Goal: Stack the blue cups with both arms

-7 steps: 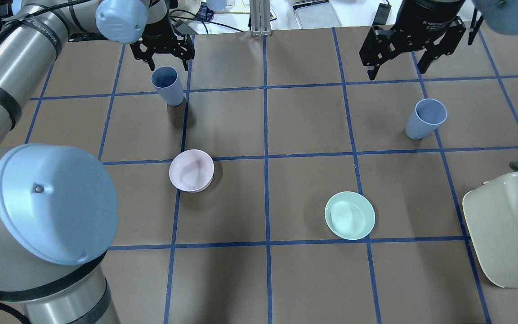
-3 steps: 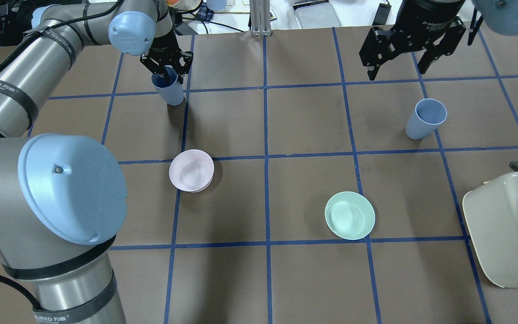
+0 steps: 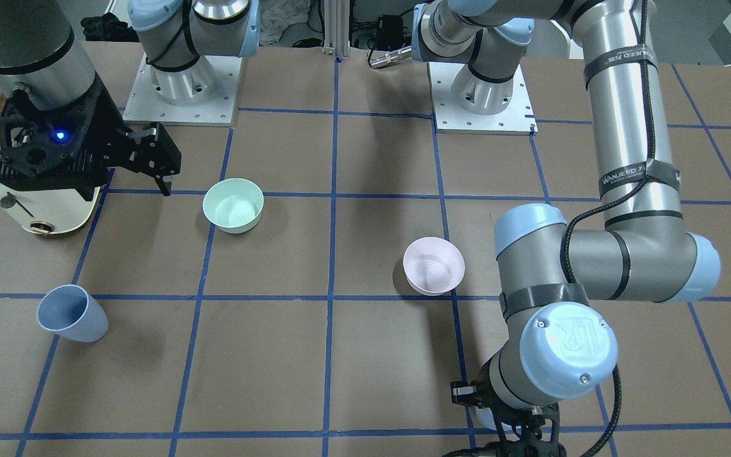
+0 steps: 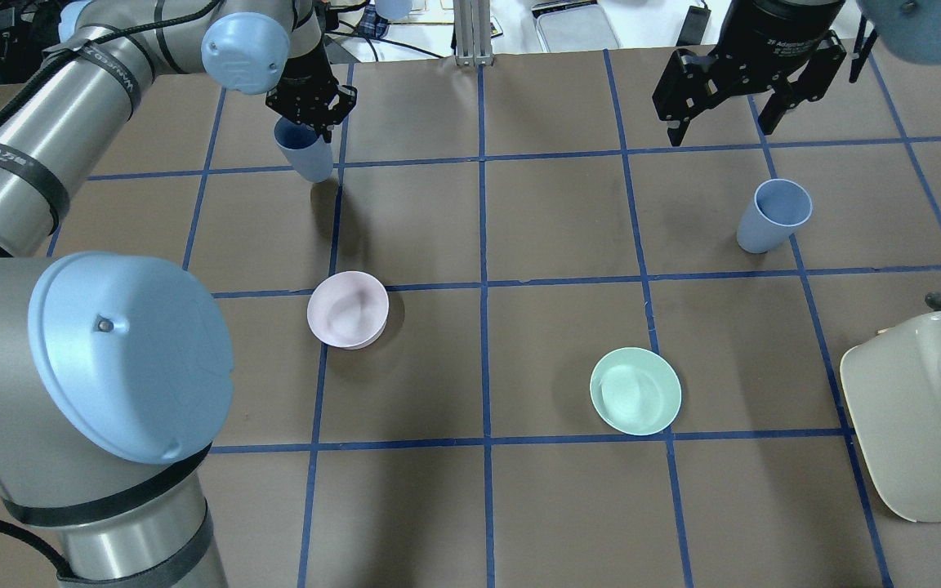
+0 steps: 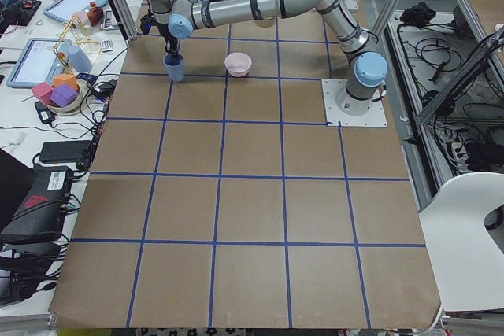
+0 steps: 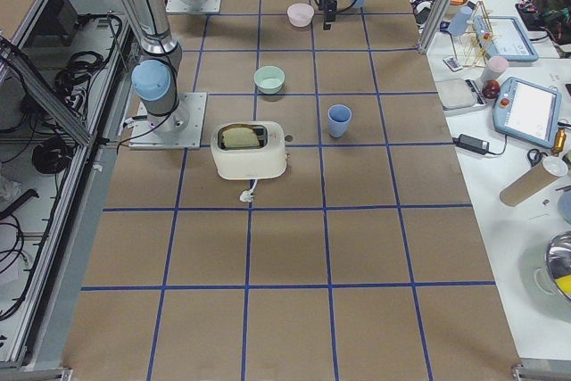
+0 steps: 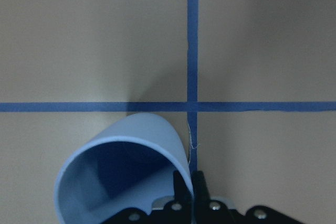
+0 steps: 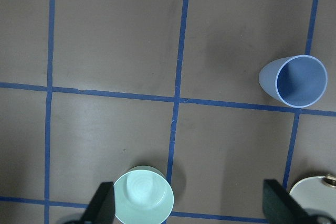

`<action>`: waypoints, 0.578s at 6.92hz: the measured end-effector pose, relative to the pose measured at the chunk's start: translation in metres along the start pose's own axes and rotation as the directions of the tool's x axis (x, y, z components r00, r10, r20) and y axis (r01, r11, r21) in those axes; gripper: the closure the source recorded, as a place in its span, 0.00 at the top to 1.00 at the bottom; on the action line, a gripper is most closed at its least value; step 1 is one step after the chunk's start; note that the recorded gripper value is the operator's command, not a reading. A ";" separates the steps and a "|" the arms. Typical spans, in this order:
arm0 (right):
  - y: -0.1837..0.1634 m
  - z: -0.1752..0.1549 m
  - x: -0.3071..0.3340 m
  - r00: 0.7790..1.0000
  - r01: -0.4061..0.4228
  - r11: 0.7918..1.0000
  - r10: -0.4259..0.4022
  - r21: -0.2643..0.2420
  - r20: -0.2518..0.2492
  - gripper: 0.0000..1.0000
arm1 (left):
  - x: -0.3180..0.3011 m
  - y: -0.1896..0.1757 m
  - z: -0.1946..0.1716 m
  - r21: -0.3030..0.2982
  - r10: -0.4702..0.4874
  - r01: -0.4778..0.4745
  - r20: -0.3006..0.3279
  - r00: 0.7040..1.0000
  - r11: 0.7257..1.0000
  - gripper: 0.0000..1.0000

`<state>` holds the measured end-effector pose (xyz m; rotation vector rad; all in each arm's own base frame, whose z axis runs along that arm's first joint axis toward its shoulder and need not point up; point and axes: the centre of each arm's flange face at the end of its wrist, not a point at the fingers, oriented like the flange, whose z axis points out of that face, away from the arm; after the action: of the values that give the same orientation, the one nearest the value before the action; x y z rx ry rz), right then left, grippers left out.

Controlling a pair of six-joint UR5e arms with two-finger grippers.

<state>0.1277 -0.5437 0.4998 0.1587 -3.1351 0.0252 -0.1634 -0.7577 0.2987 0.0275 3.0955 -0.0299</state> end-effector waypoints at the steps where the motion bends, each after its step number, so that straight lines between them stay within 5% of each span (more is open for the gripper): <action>1: 0.000 0.000 0.000 1.000 0.000 1.000 0.000 -0.001 0.000 1.00 | 0.027 0.010 -0.028 0.030 0.015 -0.015 -0.018 1.000 0.999 0.00; 4: 0.000 0.000 0.000 1.000 0.000 1.000 0.000 -0.003 0.000 1.00 | 0.165 0.050 -0.031 0.043 -0.134 0.137 -0.053 0.990 0.990 0.00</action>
<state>0.1275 -0.5434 0.4995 0.1583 -3.1349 0.0209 -0.3284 -0.7040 0.3215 -0.1837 3.1398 -0.1080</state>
